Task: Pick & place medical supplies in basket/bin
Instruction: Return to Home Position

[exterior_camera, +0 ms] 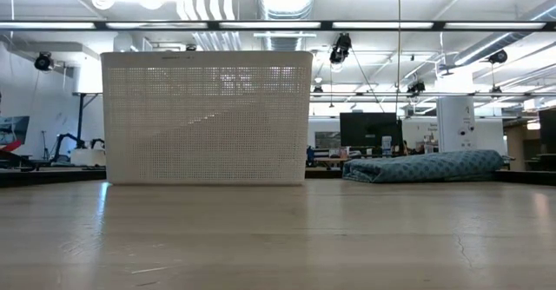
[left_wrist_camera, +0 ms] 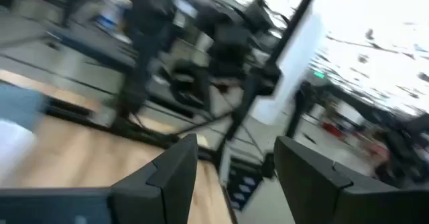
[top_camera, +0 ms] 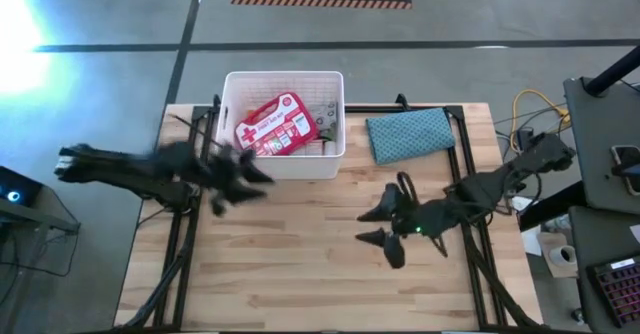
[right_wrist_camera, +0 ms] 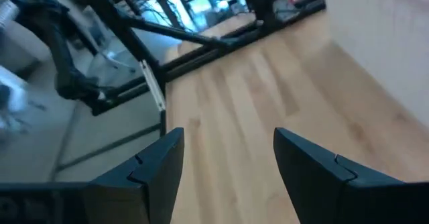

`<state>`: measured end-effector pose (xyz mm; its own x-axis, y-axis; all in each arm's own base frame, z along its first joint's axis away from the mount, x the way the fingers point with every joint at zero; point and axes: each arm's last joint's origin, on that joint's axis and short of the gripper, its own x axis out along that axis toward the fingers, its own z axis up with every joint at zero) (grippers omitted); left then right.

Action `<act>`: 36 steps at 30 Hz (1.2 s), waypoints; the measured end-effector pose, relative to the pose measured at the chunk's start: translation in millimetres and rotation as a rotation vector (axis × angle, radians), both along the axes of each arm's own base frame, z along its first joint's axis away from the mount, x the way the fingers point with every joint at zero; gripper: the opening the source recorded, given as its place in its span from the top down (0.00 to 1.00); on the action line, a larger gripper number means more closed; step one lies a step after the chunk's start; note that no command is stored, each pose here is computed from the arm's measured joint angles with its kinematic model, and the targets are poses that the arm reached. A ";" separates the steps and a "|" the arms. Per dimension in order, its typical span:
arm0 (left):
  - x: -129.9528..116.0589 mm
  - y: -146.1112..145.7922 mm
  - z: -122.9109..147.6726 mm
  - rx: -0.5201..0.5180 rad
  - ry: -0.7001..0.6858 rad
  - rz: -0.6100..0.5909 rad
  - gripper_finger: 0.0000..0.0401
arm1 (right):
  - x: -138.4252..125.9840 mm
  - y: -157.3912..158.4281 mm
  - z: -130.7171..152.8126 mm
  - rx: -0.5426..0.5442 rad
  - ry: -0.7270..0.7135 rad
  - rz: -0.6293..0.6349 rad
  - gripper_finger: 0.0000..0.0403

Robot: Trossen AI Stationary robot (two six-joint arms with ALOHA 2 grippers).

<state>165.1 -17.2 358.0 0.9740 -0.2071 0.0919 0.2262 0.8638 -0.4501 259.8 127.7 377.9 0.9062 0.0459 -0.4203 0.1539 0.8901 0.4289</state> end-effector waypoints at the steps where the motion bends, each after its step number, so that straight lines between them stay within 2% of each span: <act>1: 4.5 -2.3 -16.0 -0.004 -0.035 -0.020 0.55 | -2.6 -2.9 -12.4 0.034 -0.002 -0.004 0.46; 3: 9.1 -2.9 -46.2 -0.010 -0.064 -0.045 0.55 | -14.8 -14.5 -24.2 0.096 -0.047 -0.022 0.46; 5: 3.8 0.3 -52.0 -0.033 -0.156 -0.063 0.55 | -33.5 -30.8 -26.3 0.136 -0.114 -0.048 0.46; 7: -3.3 4.4 -62.0 -0.040 -0.148 -0.082 0.55 | -51.4 -47.6 -29.2 0.147 -0.174 -0.074 0.46; 9: -6.2 7.6 -69.9 -0.033 -0.136 -0.091 0.55 | -68.7 -64.4 -32.4 0.140 -0.245 -0.087 0.46; 12: -14.5 16.6 -78.2 -0.010 -0.145 -0.035 0.55 | -91.2 -86.8 -32.9 0.123 -0.416 -0.081 0.46; 16: -20.2 26.7 -100.8 0.001 -0.097 -0.007 0.55 | -108.4 -104.9 -54.8 0.072 -0.504 -0.060 0.46; 20: -27.5 28.0 -125.2 -0.005 -0.067 -0.025 0.55 | -118.5 -111.6 -81.1 -0.025 -0.481 -0.094 0.46; 24: -35.6 26.6 -154.8 -0.042 -0.020 -0.029 0.55 | -122.0 -113.4 -101.9 -0.034 -0.472 -0.145 0.46; 28: -43.0 25.9 -178.0 -0.060 -0.009 -0.014 0.55 | -123.9 -113.8 -113.8 -0.031 -0.580 -0.150 0.46; 32: -44.3 26.3 -176.8 -0.002 0.027 0.018 0.55 | -126.5 -115.5 -133.1 -0.052 -0.693 -0.171 0.46; 36: -44.6 26.6 -178.4 0.051 0.018 0.031 0.55 | -130.6 -117.4 -158.4 -0.039 -0.728 -0.201 0.46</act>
